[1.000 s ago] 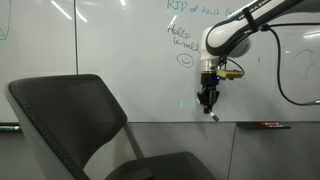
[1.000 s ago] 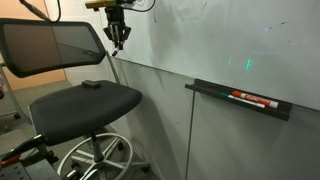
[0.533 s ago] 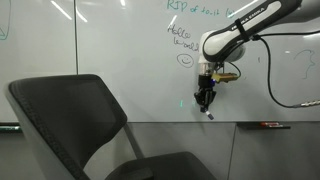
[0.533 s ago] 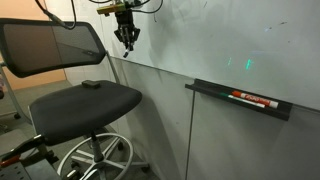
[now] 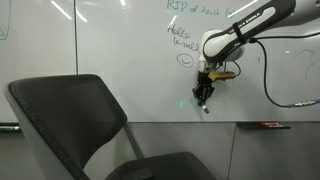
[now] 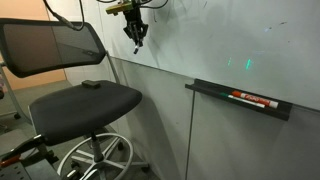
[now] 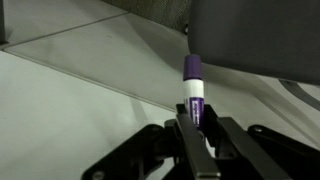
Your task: Use the marker on the chair to draw on the white board
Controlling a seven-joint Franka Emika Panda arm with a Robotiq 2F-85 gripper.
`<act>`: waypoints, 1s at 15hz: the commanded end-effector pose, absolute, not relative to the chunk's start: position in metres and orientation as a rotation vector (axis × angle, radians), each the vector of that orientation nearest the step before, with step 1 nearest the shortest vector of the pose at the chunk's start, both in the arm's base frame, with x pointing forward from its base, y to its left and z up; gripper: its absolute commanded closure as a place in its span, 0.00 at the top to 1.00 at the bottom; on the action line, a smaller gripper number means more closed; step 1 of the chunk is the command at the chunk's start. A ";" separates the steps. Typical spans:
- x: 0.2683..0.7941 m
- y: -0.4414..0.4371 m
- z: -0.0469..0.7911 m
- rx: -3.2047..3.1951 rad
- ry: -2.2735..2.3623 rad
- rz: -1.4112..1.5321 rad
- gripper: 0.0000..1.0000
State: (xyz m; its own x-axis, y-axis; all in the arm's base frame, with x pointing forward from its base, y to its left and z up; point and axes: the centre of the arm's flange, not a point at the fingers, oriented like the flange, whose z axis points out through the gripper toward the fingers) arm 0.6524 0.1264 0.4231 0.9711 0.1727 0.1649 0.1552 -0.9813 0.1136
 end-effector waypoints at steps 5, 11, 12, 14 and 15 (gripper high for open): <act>0.668 0.126 0.402 3.006 0.236 0.324 0.06; 0.678 0.118 0.386 2.998 0.230 0.331 0.07; 0.679 0.115 0.383 2.993 0.228 0.329 0.06; 0.679 0.108 0.378 2.986 0.219 0.315 0.06; 0.679 0.106 0.377 2.982 0.219 0.308 0.06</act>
